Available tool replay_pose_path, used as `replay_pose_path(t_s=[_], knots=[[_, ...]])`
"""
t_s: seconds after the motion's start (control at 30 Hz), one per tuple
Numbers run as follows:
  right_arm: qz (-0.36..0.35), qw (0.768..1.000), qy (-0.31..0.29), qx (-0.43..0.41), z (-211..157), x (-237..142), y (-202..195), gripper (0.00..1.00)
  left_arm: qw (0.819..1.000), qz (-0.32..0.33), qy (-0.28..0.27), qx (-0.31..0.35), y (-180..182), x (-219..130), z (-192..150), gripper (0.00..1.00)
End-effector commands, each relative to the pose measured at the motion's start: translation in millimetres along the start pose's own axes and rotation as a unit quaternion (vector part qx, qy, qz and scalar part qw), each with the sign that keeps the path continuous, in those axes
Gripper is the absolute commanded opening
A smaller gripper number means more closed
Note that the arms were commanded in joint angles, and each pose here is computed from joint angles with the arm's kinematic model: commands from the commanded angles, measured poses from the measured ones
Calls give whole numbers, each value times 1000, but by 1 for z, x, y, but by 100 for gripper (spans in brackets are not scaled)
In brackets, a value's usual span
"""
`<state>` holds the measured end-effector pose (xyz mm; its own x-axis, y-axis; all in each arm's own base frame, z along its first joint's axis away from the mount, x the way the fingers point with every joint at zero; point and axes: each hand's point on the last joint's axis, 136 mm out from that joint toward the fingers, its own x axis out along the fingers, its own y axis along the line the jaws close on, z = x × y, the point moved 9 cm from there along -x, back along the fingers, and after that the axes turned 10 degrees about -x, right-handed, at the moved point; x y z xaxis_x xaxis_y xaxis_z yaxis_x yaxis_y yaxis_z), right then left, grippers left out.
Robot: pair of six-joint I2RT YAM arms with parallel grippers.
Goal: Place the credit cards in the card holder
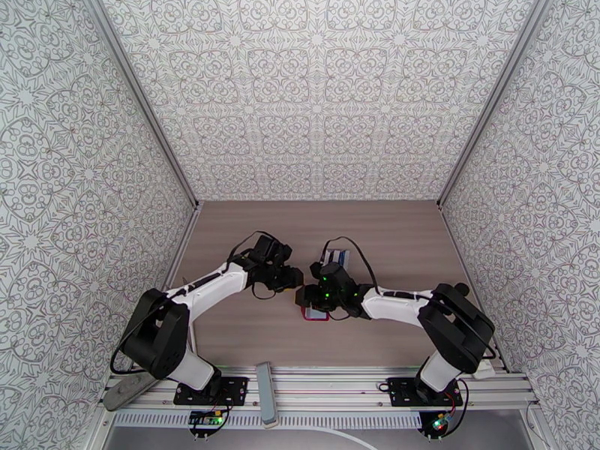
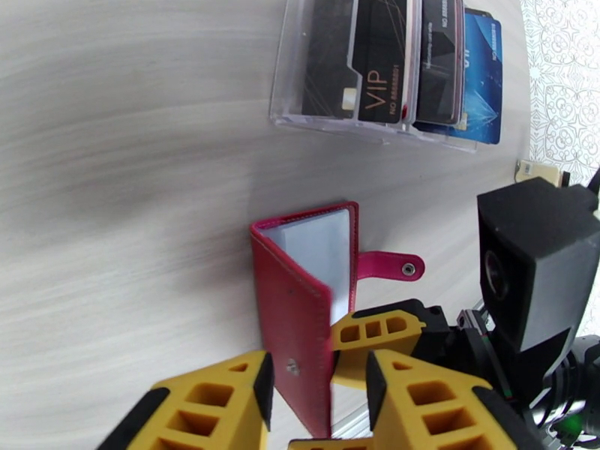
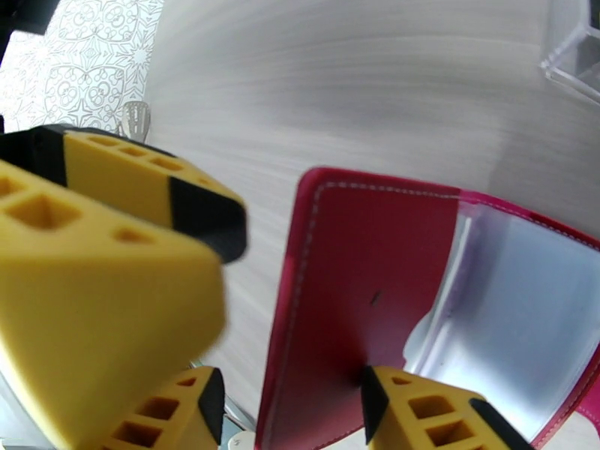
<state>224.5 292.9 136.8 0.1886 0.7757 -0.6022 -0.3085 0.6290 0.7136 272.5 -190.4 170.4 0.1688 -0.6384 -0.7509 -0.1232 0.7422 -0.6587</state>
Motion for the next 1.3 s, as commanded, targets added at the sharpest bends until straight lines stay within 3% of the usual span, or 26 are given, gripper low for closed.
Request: replay_pose_path(t_s=[0.0, 0.37, 0.9, 1.27], knots=[[22, 1000, 1, -7, 5, 5, 11, 54, 999, -21, 2, 25, -11, 1, 4, 40], [16, 1000, -1, -6, 3, 3, 10, 54, 998, 50, 19, 13, 13, 16, 1, 37], [-17, 1000, -17, -10, 5, -12, 3, 54, 987, 151, -4, 46, 33, 16, 3, 36], [-9, 1000, -15, 6, 6, 1, -5, 44, 974, 214, -6, 70, 51, 31, 4, 35]])
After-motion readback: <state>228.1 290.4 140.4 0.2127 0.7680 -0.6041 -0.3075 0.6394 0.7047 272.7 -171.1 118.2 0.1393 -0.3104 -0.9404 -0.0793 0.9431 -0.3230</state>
